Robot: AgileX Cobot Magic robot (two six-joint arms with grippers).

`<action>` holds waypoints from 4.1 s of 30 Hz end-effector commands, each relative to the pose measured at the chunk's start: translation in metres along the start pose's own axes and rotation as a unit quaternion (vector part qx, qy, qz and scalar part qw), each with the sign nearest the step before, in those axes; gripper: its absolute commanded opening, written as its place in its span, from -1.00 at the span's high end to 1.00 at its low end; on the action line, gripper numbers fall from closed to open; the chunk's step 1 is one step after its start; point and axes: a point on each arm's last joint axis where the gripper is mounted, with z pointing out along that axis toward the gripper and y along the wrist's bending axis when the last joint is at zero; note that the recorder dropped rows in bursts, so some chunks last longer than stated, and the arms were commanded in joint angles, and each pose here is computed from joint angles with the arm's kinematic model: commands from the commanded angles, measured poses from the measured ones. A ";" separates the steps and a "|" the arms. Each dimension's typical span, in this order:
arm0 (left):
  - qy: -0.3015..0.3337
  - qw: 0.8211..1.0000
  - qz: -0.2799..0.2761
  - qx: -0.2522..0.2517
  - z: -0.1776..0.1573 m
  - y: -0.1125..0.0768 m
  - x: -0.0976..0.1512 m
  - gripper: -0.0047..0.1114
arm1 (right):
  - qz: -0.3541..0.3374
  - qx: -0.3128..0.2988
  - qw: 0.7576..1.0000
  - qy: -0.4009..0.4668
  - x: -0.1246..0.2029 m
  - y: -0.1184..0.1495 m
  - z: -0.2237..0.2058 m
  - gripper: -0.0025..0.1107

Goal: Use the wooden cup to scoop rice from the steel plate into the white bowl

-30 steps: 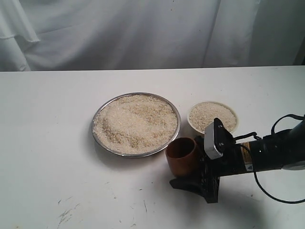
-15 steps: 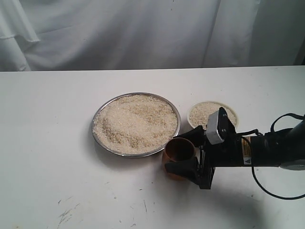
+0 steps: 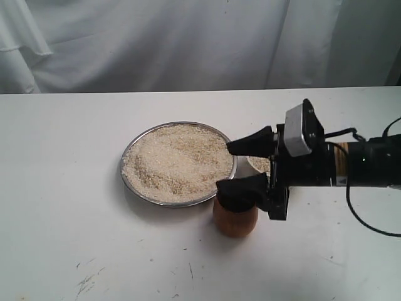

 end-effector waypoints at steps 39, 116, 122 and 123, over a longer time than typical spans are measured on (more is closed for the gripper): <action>-0.003 1.000 -0.002 0.001 0.000 0.000 0.001 0.92 | 0.117 0.585 0.801 -0.050 -0.165 0.050 -0.176 0.96; -0.003 1.000 -0.002 0.001 0.000 0.000 0.001 0.92 | 0.163 0.608 0.777 0.002 0.024 0.197 -0.188 0.96; -0.003 1.000 -0.002 0.001 0.000 0.000 0.001 0.92 | 0.162 0.608 0.777 0.001 0.024 0.197 -0.188 0.96; -0.003 1.000 -0.002 0.001 0.000 0.000 0.001 0.92 | 0.164 0.608 0.777 0.000 0.024 0.197 -0.188 0.96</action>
